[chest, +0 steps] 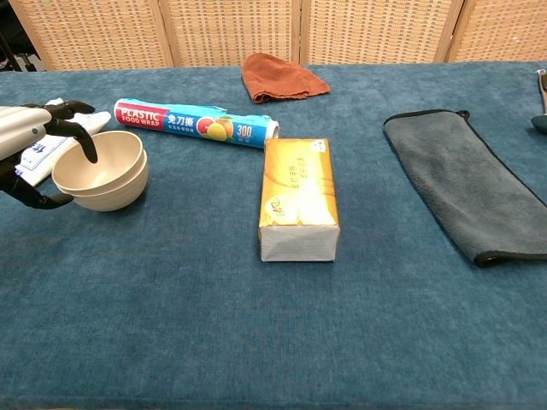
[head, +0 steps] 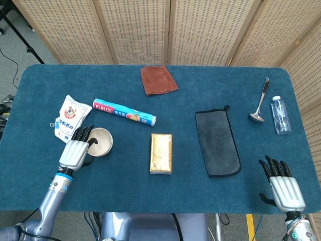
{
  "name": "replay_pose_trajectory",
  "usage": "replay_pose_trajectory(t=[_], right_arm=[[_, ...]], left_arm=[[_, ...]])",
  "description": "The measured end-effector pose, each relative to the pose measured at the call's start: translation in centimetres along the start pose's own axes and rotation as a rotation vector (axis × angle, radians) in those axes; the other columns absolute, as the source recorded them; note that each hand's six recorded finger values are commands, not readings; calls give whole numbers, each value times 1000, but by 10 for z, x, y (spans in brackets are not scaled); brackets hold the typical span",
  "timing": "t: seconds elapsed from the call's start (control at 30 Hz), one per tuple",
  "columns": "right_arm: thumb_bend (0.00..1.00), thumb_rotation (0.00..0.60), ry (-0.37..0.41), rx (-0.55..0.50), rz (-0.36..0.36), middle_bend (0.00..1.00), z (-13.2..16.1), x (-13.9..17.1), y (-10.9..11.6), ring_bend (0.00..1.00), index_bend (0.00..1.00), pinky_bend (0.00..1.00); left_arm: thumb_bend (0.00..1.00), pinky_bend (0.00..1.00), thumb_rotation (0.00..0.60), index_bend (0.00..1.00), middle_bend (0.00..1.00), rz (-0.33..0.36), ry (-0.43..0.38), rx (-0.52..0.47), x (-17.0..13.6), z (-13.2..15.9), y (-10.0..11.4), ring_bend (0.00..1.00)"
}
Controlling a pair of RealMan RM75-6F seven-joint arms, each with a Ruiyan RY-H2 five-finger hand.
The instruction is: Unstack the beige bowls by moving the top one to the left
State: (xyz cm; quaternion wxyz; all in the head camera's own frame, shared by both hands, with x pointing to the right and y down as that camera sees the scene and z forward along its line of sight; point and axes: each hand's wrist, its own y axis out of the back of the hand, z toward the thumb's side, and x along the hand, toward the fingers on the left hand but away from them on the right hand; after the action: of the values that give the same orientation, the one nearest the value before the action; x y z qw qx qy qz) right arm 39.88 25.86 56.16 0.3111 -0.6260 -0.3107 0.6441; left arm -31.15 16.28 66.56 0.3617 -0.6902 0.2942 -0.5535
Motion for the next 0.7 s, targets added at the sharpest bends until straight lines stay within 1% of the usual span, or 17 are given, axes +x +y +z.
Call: replay_pose_trajectory(t=[0.27,0.7], right_arm=[[260,600,1,1,-1,0,0,0,0,0,55,0],[260,600,1,1,1,0,0,0,0,0,55,0]], left_arm=[[292,5,600,415,0,-2,3,-6,3,1,-4,53],[299,5,600,452,0,11,-2,-13,4,4,-3,53]])
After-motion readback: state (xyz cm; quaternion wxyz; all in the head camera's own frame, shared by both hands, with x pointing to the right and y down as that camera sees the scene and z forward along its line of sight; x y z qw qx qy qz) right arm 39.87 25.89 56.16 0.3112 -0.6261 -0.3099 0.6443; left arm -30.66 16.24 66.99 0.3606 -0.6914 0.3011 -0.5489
